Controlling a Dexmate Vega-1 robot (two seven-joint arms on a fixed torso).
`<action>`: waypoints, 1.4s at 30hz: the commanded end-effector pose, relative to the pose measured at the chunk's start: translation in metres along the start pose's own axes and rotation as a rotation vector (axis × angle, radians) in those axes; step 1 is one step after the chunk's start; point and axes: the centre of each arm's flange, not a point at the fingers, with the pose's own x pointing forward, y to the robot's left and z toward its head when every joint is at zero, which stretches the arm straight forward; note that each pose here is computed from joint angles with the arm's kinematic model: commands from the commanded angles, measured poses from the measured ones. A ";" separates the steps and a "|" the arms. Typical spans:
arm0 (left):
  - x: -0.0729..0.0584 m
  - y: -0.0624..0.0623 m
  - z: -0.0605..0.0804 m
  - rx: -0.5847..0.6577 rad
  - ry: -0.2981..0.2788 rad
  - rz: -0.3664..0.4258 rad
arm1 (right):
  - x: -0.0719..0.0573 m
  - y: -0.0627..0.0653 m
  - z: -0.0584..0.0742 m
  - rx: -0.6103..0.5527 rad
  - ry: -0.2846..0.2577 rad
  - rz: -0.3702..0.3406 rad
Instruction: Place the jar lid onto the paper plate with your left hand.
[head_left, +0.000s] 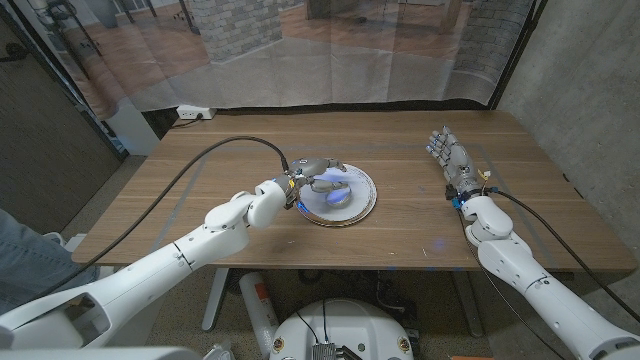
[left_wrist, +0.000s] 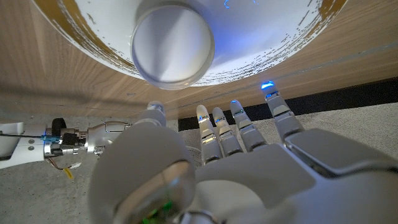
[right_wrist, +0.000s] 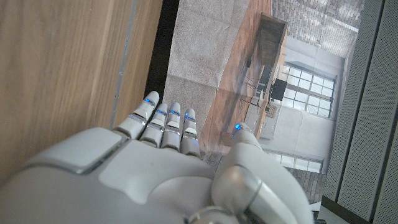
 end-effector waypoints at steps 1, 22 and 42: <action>0.005 0.001 -0.003 -0.027 0.001 -0.014 | 0.002 -0.001 -0.001 -0.003 0.003 -0.006; 0.005 0.006 0.000 -0.032 0.001 0.001 | 0.005 -0.002 0.002 -0.006 -0.001 0.005; 0.000 0.021 0.006 -0.014 -0.006 0.051 | 0.004 -0.005 0.008 -0.015 -0.007 0.006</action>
